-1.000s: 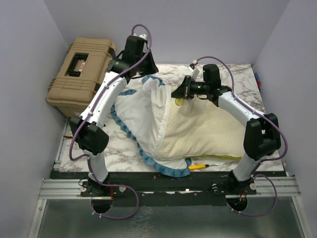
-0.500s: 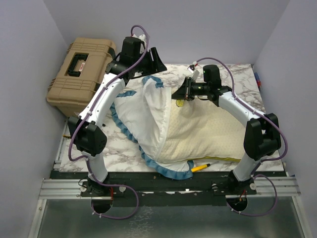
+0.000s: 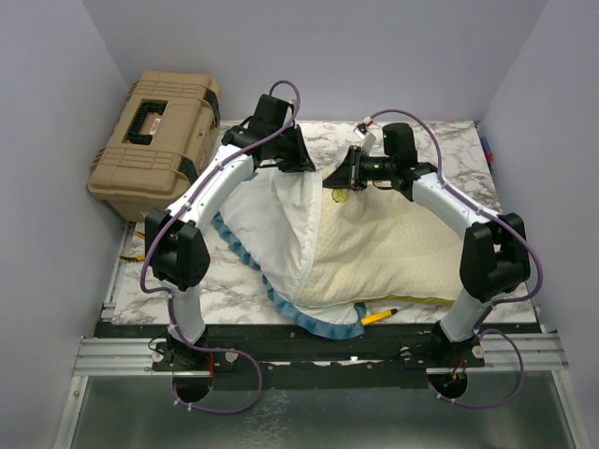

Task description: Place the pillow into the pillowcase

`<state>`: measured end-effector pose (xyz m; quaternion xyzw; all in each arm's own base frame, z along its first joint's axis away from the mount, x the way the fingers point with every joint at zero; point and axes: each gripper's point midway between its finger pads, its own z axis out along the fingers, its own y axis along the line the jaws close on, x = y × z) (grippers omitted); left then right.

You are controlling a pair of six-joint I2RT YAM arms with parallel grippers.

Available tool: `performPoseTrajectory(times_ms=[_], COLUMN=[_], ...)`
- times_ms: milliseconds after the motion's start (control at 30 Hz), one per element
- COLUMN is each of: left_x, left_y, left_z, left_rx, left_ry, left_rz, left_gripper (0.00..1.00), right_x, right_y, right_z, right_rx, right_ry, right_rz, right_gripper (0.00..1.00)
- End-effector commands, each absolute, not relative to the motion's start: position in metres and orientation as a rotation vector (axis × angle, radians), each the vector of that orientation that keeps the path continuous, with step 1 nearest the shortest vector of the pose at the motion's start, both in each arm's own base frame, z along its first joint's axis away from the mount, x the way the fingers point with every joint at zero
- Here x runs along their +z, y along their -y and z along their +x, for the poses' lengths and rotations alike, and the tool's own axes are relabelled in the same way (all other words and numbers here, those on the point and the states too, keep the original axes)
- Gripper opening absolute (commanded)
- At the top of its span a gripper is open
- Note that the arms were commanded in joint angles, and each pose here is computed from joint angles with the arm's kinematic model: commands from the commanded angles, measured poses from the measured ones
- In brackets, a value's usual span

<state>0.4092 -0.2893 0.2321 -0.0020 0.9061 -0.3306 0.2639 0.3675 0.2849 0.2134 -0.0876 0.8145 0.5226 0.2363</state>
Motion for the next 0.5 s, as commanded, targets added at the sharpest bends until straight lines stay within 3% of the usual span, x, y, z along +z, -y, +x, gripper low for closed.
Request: performPoseTrajectory(times_ms=[0, 300, 467], left_x=[0.261, 0.324, 0.34], left_y=[0.303, 0.294, 0.32], left_z=[0.418, 0.443, 0.435], left_rx=[-0.951, -0.886, -1.069], left_ry=[-2.383, -2.194, -2.137], left_rz=[0.042, 0.002, 0.058], left_gripper=[0.0, 0.0, 0.0], right_x=[0.204, 0.205, 0.219], right_y=[-0.286, -0.286, -0.293], right_z=[0.352, 0.342, 0.341], right_rx=[1.503, 1.534, 1.628], right_ry=[-2.311, -2.309, -2.24], right_rz=[-0.233, -0.278, -0.294], right_gripper=[0.0, 0.0, 0.0])
